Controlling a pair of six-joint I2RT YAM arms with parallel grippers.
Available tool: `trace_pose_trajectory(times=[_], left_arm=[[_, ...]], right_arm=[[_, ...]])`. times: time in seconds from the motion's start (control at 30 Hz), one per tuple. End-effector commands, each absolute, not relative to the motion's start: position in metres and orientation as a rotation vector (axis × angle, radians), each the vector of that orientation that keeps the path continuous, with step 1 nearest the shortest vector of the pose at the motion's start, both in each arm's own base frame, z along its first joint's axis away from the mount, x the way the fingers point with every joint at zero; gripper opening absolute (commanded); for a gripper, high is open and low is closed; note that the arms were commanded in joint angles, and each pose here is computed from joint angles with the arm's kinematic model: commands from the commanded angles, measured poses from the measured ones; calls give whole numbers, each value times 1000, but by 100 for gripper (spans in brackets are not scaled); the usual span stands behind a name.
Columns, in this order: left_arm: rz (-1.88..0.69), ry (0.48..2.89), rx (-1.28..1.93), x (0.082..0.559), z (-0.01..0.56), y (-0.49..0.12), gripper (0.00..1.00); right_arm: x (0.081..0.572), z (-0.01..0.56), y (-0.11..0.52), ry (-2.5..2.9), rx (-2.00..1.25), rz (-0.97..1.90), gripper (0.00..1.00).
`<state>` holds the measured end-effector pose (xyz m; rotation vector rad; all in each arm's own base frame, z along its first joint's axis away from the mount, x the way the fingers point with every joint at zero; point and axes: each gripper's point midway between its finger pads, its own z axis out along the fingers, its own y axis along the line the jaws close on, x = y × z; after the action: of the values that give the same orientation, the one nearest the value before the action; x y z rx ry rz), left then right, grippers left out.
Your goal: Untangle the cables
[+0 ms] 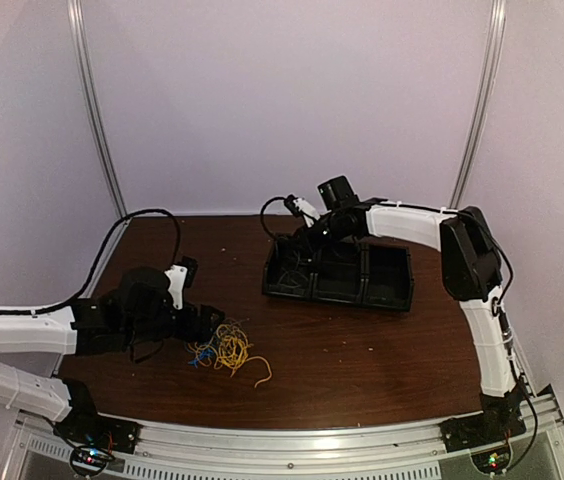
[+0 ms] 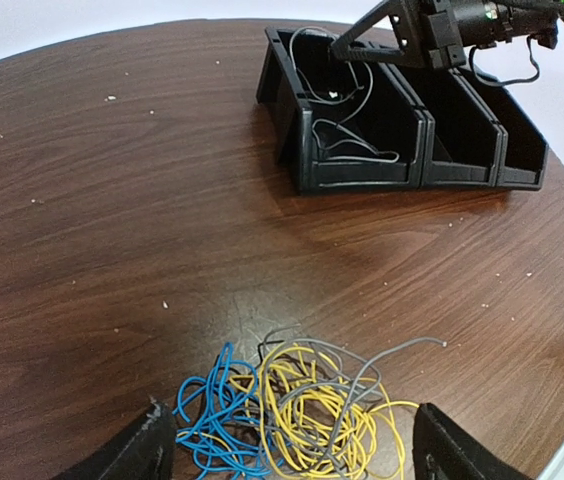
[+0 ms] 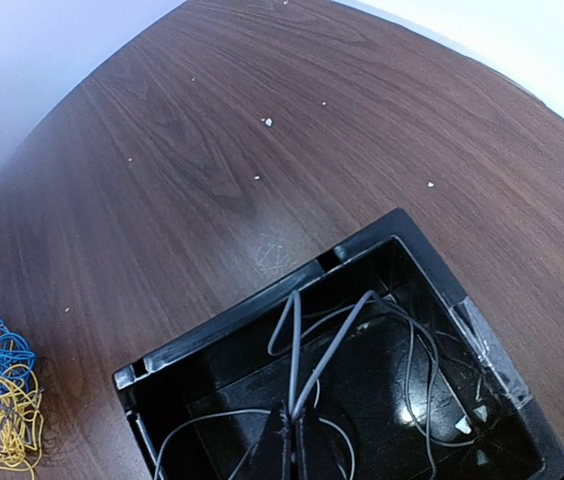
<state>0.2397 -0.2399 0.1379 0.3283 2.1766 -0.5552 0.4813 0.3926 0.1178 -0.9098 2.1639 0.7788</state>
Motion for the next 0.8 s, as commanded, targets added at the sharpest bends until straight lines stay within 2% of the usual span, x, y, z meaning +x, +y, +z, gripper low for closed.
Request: trace_pose_trajectory(times=[0.0,0.23,0.33,0.43,0.67,0.77], left_arm=[[-580,2141,325,247,147,-248,83],[-586,2133,322,247,151,-248,83],[-585,2131,318,247,152,-247,83],[-583,2134,319,246,151,-246,83],[-589,2122,312,245,160,-244,83],[-598,2111,308,246,166,-245,83]], right_arm=[[488,100,389,2234,-889,655,0],[484,89,387,2270,-909,563,0],[482,92,388,2270,-918,565,4],[481,106,387,2248,-917,557,15],[470,181,370,2131,-897,481,44],[461,197,361,2128,-924,446,52]])
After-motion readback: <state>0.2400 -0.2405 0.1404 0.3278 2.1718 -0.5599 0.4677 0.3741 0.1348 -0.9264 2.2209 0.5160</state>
